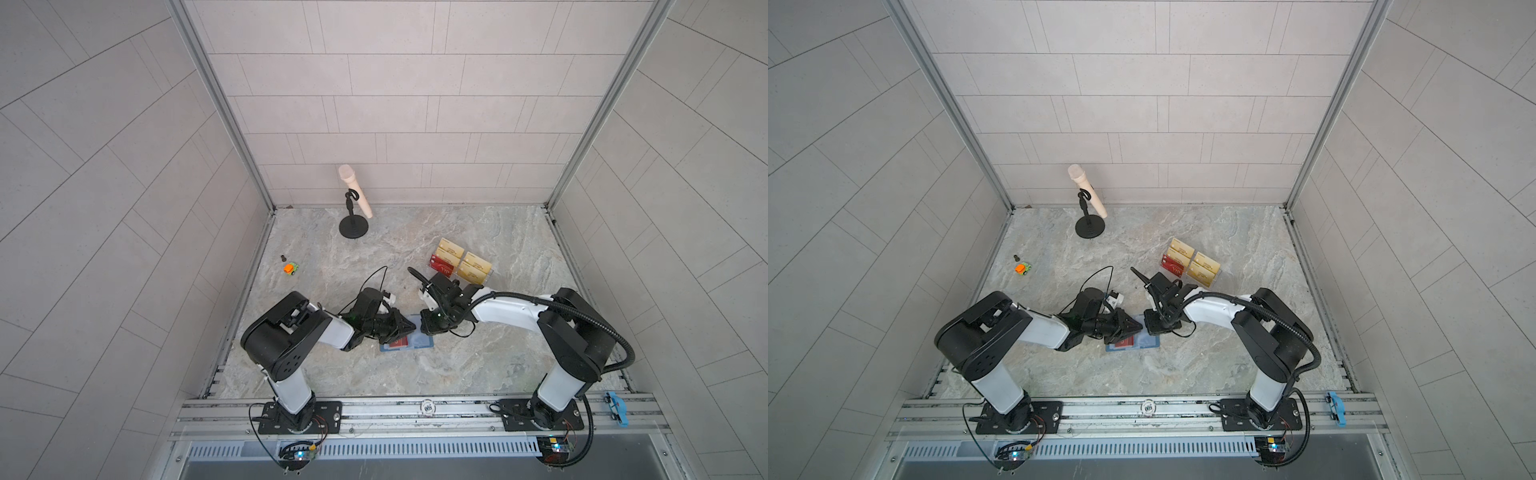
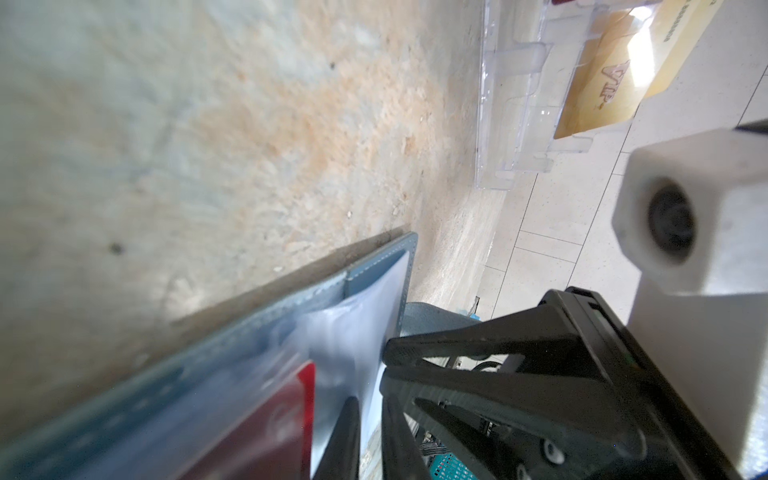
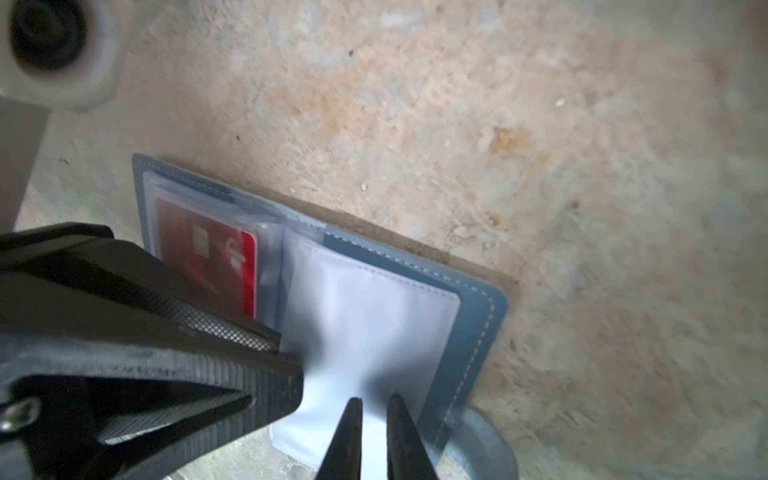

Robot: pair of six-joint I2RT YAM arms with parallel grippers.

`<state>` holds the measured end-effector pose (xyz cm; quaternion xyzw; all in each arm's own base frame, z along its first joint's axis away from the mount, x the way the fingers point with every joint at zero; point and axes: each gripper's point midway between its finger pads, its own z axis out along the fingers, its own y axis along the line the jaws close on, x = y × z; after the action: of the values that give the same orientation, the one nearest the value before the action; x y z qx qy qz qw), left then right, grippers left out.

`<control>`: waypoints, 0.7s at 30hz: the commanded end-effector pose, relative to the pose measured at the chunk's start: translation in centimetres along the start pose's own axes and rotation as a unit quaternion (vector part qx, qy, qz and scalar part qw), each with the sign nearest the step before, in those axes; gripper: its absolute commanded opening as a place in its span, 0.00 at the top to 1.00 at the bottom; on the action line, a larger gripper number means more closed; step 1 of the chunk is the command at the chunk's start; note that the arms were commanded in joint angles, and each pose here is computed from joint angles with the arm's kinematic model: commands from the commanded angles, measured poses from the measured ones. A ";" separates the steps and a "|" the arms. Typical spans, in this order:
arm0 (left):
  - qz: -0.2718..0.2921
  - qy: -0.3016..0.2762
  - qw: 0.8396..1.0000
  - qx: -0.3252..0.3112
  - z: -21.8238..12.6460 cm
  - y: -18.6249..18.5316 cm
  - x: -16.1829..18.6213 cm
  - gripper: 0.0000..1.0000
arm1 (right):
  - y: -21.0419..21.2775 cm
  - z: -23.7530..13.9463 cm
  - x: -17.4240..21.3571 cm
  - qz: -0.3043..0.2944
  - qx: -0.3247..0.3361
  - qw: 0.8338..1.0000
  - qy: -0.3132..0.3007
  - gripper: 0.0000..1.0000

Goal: Put the credit cards into the card holder

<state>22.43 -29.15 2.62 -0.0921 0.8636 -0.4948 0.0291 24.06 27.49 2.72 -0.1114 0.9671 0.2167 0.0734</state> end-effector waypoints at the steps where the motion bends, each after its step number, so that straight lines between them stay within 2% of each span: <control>1: 0.011 -0.001 1.000 -0.003 0.3 -0.3 -0.3 0.88 | -1.5 0.0 0.7 0.006 0.033 0.999 0.002 0.84; 11: 0.028 0.002 1.000 -0.014 -0.1 -0.8 -0.3 0.99 | -0.7 -2.1 -0.7 0.003 0.029 0.999 -0.034 0.82; 16: 0.042 0.005 0.999 -0.011 -0.4 -1.1 0.0 1.00 | -0.4 -2.9 -1.3 0.030 -0.001 0.998 -0.055 0.79; 21: 0.054 0.002 0.999 0.004 -0.7 -1.7 0.1 1.00 | -1.4 -2.9 -1.0 0.041 0.008 0.998 -0.050 0.79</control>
<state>22.55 -29.08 3.29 -0.0677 0.8724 -0.4824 0.0402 25.25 25.61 4.84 -0.0728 0.9665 0.2181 0.1139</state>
